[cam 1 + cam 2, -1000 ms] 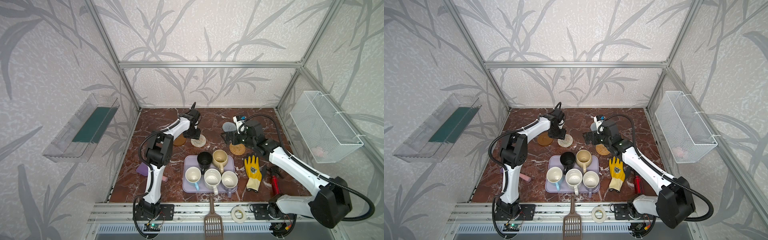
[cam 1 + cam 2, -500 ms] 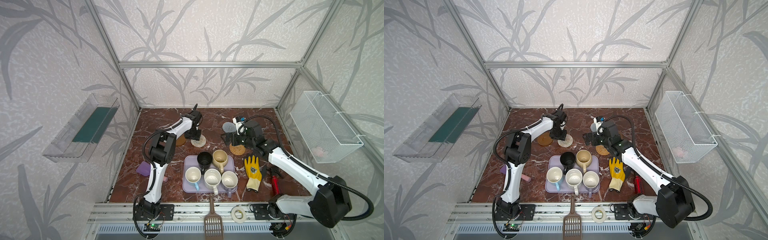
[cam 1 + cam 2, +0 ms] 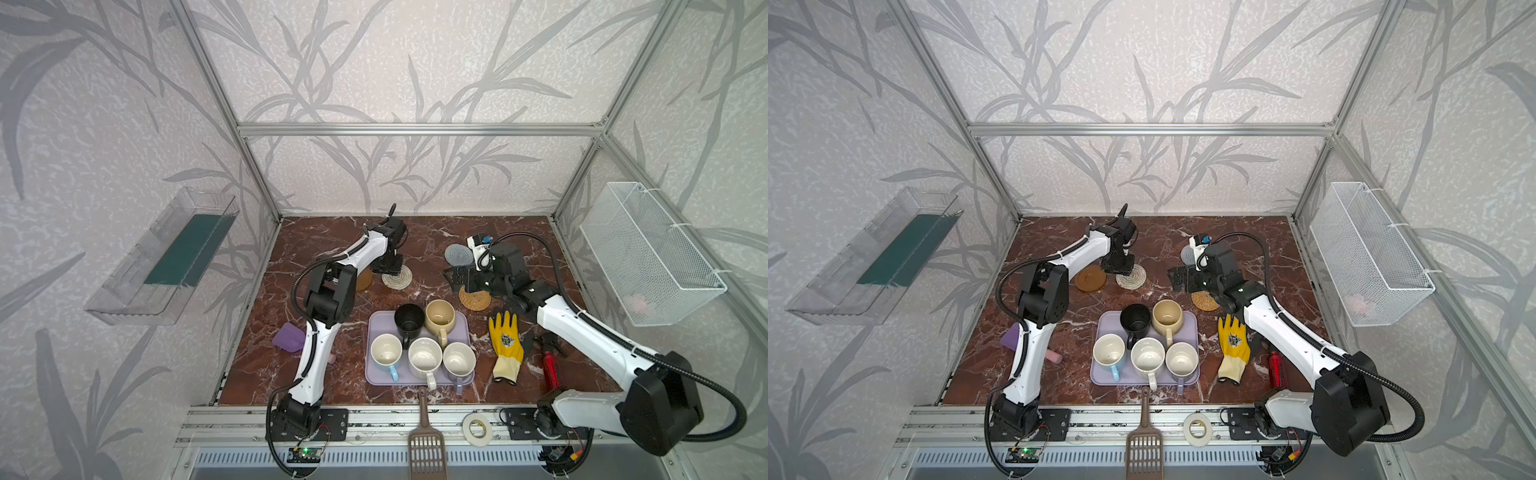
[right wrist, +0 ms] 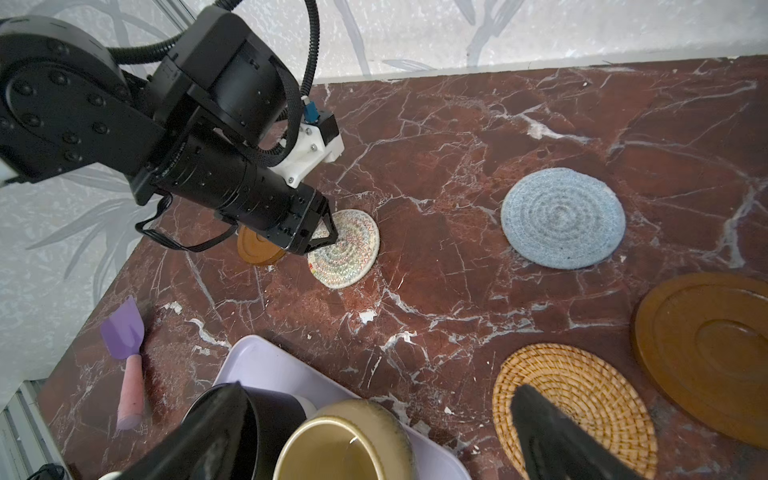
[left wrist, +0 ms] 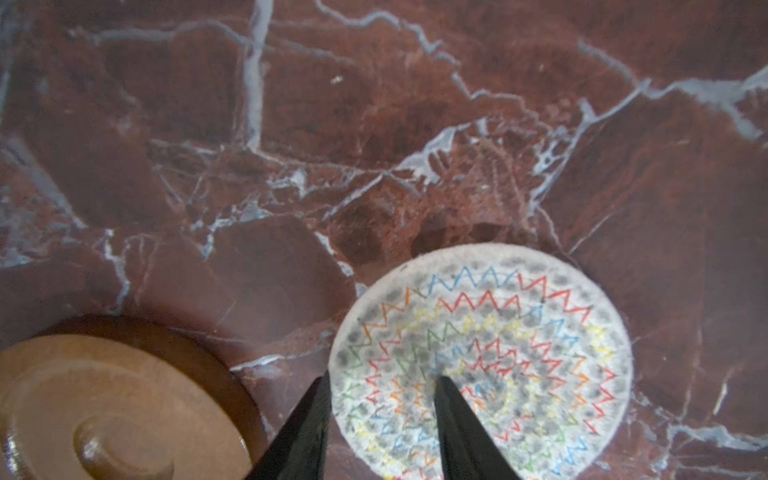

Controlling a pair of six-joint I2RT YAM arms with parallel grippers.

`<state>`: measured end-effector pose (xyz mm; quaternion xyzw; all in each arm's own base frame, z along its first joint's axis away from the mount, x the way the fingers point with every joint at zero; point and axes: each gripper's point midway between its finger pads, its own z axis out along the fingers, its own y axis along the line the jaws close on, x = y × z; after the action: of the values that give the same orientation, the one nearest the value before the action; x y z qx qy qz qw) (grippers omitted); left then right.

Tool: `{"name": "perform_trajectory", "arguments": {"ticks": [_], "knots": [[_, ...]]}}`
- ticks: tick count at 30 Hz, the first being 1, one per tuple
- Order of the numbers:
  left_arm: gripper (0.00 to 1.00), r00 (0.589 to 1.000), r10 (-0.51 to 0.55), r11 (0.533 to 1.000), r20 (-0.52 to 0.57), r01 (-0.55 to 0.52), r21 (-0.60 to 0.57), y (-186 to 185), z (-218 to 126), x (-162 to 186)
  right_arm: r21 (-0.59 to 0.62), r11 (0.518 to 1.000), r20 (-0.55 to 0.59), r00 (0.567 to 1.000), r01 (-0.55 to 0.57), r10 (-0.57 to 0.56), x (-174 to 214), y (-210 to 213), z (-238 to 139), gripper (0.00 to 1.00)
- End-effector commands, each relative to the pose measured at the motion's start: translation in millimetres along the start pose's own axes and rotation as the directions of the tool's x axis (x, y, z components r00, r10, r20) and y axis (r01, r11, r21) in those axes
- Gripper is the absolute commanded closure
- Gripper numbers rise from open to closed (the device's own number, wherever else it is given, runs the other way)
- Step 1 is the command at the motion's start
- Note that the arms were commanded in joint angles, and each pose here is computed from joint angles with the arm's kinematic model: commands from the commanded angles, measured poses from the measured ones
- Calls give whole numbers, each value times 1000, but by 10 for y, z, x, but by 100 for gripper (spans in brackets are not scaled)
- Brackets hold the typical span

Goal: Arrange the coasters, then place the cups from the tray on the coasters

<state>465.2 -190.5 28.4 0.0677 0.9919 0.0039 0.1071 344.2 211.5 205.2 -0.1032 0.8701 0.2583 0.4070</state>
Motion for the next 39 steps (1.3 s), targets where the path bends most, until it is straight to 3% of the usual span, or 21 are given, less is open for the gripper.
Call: {"name": "perform_trajectory", "arguments": {"ticks": [1, 11, 20, 22, 24, 26, 28, 32, 36, 39], "knots": [[56, 999, -18, 998, -33, 17, -54, 99, 41, 52, -2, 1000, 15, 1000, 17, -17, -16, -8, -25, 1], [53, 999, -43, 999, 5, 43, -23, 67, -135, -36, 0, 1000, 14, 1000, 16, -16, -9, -25, -21, 1], [43, 984, -112, 993, 139, 107, 45, -15, -820, -282, -47, 998, 52, 998, -42, 44, -135, 52, -149, 1], [38, 975, -130, 991, 180, 121, 63, 3, -1039, -301, -27, 999, 55, 998, -31, 32, -149, 34, -188, 1], [26, 961, -154, 985, 228, 131, 112, -22, -1267, -302, -7, 1000, 51, 999, -11, 11, -160, -2, -217, 1], [10, 934, -213, 955, 286, 137, 265, -165, -1608, -341, -8, 1000, 42, 999, -19, 20, -192, -55, -238, 1], [1, 874, -301, 902, 380, 132, 411, -309, -2056, -433, -20, 998, 44, 997, -58, 59, -267, -145, -250, 1], [1, 771, -399, 835, 497, 82, 544, -453, -2654, -414, 15, 995, 22, 995, -102, 102, -398, -376, -262, 1], [1, 730, -482, 761, 484, 75, 645, -501, -2791, -317, 57, 993, -27, 994, -103, 105, -462, -562, -164, 1], [1, 728, -526, 695, 440, 69, 716, -601, -2745, -210, 86, 992, -56, 994, -89, 94, -493, -678, -27, 1]]}}
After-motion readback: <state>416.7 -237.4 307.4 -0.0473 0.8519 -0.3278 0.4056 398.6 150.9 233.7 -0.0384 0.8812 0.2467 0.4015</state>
